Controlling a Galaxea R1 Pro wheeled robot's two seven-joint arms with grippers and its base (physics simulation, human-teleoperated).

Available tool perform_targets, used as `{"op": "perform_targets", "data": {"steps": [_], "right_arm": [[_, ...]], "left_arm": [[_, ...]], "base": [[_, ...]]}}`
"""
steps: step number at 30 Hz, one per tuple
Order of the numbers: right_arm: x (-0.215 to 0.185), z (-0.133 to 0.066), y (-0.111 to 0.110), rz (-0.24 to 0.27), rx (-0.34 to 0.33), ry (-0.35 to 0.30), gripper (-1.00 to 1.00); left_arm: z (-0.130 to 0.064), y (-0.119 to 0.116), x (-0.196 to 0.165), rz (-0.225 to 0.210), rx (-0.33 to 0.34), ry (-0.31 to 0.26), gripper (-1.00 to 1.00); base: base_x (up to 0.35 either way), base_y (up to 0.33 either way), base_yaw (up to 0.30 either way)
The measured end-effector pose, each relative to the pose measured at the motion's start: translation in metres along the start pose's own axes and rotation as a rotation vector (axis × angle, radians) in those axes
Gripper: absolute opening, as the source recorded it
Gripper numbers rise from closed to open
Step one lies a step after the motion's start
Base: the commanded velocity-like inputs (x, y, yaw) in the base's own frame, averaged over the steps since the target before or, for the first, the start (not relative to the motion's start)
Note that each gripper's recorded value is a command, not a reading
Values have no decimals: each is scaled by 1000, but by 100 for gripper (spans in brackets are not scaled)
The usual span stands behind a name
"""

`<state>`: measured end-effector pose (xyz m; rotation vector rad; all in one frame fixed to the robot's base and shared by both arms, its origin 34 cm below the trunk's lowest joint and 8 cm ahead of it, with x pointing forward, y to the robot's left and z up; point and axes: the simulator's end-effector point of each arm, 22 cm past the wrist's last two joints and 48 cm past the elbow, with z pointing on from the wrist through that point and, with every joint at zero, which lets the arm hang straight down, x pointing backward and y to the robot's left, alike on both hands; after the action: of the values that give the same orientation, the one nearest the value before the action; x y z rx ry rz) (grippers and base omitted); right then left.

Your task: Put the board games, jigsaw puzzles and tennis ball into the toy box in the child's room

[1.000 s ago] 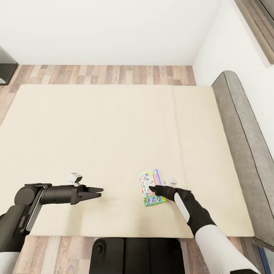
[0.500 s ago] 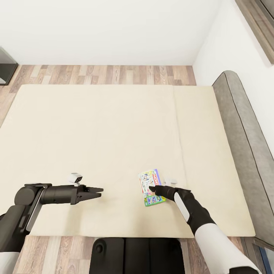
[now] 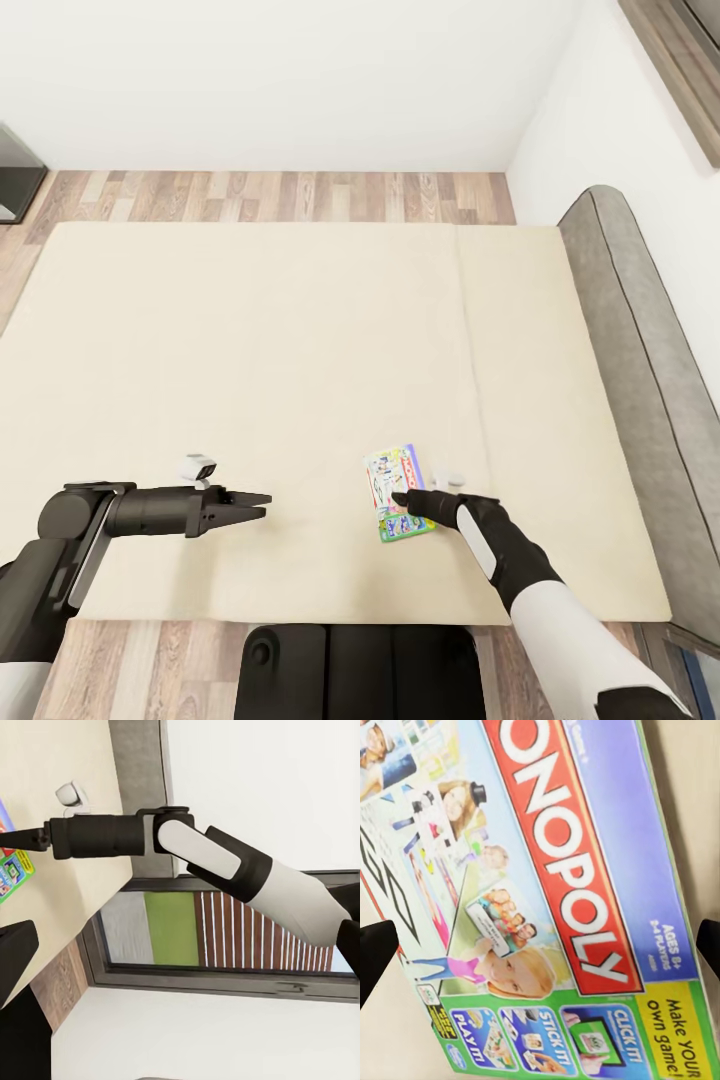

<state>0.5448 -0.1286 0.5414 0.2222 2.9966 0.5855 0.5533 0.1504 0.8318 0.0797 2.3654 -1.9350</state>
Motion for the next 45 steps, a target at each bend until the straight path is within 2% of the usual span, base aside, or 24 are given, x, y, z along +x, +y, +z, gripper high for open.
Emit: {"op": "perform_targets", "data": {"steps": [45], "right_arm": [[3, 2, 1, 0, 4, 7, 100]], "left_arm": [[0, 0, 0, -1, 1, -1, 100]], "base": [[0, 44, 0]]}}
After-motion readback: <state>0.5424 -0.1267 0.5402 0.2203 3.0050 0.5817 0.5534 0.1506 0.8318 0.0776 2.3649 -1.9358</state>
